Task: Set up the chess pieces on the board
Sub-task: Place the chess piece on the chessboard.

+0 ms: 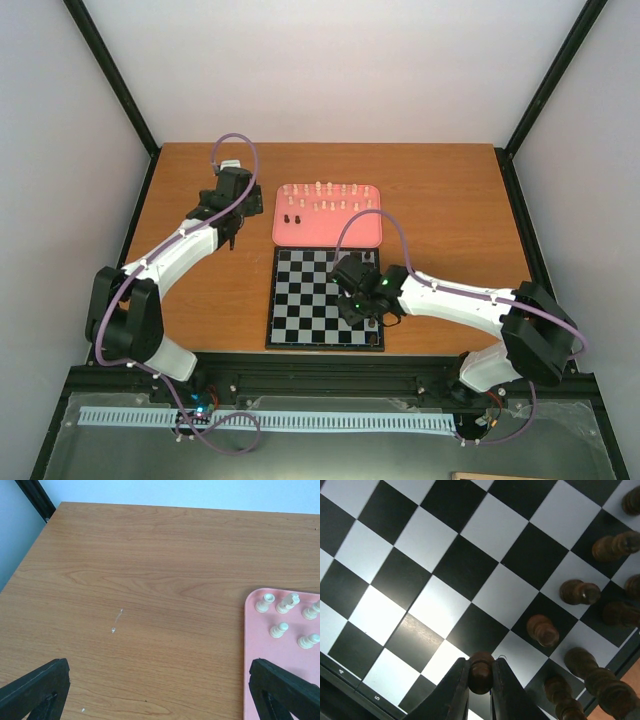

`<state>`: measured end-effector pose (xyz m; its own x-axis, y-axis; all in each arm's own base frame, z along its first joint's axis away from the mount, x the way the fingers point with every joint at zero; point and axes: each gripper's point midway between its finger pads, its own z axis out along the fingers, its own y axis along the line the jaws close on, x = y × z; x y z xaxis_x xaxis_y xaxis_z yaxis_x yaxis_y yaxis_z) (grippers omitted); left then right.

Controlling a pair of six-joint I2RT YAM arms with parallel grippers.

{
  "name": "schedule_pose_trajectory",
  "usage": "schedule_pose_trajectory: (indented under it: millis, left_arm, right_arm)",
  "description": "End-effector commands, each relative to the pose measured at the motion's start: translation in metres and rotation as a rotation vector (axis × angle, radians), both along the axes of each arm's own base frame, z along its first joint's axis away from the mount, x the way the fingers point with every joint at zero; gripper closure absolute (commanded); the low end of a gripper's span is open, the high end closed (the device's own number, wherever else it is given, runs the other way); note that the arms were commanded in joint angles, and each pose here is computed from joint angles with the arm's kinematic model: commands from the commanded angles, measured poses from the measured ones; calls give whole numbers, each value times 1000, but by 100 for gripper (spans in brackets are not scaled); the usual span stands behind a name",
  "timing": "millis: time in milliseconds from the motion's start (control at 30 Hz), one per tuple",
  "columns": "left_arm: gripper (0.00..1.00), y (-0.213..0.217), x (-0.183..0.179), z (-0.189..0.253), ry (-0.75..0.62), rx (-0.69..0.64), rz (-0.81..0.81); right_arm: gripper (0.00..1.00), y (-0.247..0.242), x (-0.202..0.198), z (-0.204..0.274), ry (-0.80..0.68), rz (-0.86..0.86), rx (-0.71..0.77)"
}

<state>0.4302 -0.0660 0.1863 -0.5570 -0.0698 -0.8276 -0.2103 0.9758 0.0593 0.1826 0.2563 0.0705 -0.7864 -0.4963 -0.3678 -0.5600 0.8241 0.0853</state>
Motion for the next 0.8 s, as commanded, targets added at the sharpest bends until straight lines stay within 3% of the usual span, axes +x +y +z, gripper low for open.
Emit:
schedule_pose_trajectory:
  millis: [0,767]
  left_arm:
    - [0,-1,8,13,-33,-2,5]
    - [0,0,5,18,-45,-10,6]
  right_arm:
    - [87,-10,-6,-5,9,-40,-32]
    - [87,-23,-7,-22,10,-79,-87]
